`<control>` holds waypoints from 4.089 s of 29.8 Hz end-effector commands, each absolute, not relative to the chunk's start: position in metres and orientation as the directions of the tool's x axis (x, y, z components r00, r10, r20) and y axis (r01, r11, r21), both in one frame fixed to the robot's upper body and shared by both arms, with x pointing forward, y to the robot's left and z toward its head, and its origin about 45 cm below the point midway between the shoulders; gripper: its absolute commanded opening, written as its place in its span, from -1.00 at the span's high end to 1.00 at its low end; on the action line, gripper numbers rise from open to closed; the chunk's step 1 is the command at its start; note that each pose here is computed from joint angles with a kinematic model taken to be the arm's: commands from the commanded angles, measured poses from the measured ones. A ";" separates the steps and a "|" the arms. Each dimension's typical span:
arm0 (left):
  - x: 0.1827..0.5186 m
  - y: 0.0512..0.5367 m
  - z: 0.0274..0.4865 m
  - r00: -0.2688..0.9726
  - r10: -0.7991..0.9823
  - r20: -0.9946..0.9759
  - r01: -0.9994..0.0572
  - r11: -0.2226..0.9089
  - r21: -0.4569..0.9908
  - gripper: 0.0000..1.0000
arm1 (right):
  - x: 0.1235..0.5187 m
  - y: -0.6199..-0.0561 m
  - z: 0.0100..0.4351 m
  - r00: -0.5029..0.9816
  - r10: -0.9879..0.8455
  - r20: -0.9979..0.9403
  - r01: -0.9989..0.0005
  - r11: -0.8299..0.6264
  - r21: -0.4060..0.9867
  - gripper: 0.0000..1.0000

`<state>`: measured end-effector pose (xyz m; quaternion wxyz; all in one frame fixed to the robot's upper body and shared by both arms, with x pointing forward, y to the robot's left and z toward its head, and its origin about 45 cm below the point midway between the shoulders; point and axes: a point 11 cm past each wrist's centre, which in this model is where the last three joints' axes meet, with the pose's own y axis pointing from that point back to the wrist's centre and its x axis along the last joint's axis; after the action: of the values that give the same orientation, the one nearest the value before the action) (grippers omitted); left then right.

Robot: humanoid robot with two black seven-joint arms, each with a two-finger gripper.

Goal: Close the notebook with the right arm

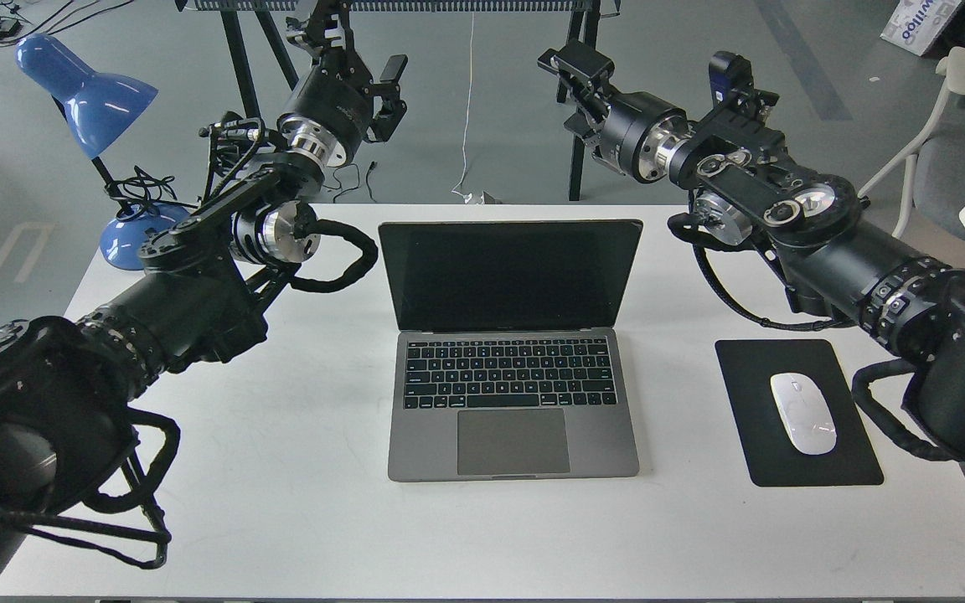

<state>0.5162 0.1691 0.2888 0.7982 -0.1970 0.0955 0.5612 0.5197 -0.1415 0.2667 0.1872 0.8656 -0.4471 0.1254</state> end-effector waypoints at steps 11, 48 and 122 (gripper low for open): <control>0.516 0.169 0.289 0.351 0.858 -0.376 -0.934 0.291 -0.208 -1.00 | 0.509 -0.144 0.236 0.603 -0.698 0.387 -0.797 -0.534 0.281 -1.00; 0.516 0.170 0.288 0.349 0.857 -0.378 -0.935 0.290 -0.206 -1.00 | 0.394 -0.118 0.181 0.897 -0.427 0.114 -0.434 -0.804 0.407 -1.00; 0.516 0.170 0.288 0.349 0.857 -0.378 -0.935 0.290 -0.206 -1.00 | 0.489 -0.235 0.297 0.502 -0.763 -0.408 -0.865 -0.457 -0.209 -1.00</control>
<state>0.5161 0.1695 0.2882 0.7971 -0.1981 0.0974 0.5620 0.4992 -0.2387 0.3053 -0.1938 0.8394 -0.4935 -0.1200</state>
